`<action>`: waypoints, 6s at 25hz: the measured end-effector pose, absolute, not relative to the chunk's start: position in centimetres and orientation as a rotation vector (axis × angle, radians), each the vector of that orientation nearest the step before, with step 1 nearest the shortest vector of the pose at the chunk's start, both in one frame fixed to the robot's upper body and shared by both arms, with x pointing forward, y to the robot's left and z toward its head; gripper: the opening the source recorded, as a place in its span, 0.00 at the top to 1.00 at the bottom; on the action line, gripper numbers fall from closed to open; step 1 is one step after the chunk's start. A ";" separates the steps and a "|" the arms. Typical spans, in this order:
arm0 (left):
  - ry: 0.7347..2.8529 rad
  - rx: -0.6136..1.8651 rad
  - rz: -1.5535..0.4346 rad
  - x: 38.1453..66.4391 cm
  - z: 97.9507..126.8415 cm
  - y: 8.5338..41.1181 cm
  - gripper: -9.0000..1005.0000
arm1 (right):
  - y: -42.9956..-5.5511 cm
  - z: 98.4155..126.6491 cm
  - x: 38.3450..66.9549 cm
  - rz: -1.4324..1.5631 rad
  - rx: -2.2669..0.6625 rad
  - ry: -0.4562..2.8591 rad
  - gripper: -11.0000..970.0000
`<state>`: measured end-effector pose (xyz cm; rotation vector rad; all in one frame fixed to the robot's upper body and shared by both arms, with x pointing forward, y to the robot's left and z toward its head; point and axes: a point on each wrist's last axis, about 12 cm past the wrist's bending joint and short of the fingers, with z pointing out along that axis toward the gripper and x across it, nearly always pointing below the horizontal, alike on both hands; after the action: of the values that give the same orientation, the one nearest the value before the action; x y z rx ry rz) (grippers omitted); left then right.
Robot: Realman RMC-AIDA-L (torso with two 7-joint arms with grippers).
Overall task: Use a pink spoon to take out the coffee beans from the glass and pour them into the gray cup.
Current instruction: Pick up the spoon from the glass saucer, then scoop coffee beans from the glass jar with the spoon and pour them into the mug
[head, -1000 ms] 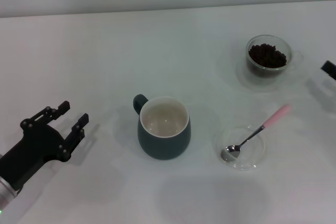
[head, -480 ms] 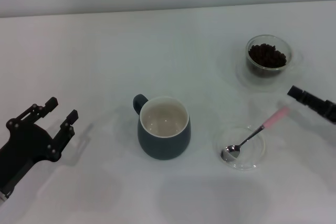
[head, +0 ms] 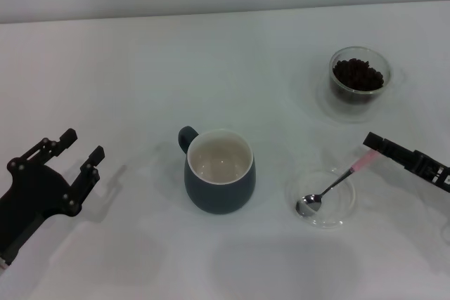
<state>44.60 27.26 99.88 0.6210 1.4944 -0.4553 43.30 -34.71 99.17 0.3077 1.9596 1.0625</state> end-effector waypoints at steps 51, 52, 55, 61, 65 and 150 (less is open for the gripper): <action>1.497 0.615 -0.440 44.4 99.8 27.3 0.52 | -33.5 98.6 43.9 1.063 0.275 2.001 0.61; 1.497 0.615 -0.440 44.4 99.8 27.3 0.52 | -33.5 98.6 44.0 1.062 0.275 2.003 0.61; 1.498 0.615 -0.440 44.4 99.7 27.3 0.52 | -33.4 98.6 44.2 1.061 0.271 2.005 0.61; 1.501 0.613 -0.441 44.3 99.7 27.3 0.52 | -33.3 98.6 44.6 1.059 0.274 2.010 0.61; 1.501 0.612 -0.441 44.3 99.7 27.4 0.52 | -33.1 98.7 44.9 1.062 0.268 2.013 0.61; 1.476 0.622 -0.447 45.1 100.1 26.9 0.54 | -32.0 105.8 57.6 0.456 -0.161 1.602 0.84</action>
<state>45.10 26.91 100.11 0.6218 1.4759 -0.4471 57.56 -31.96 105.77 -0.1612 1.6022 0.4557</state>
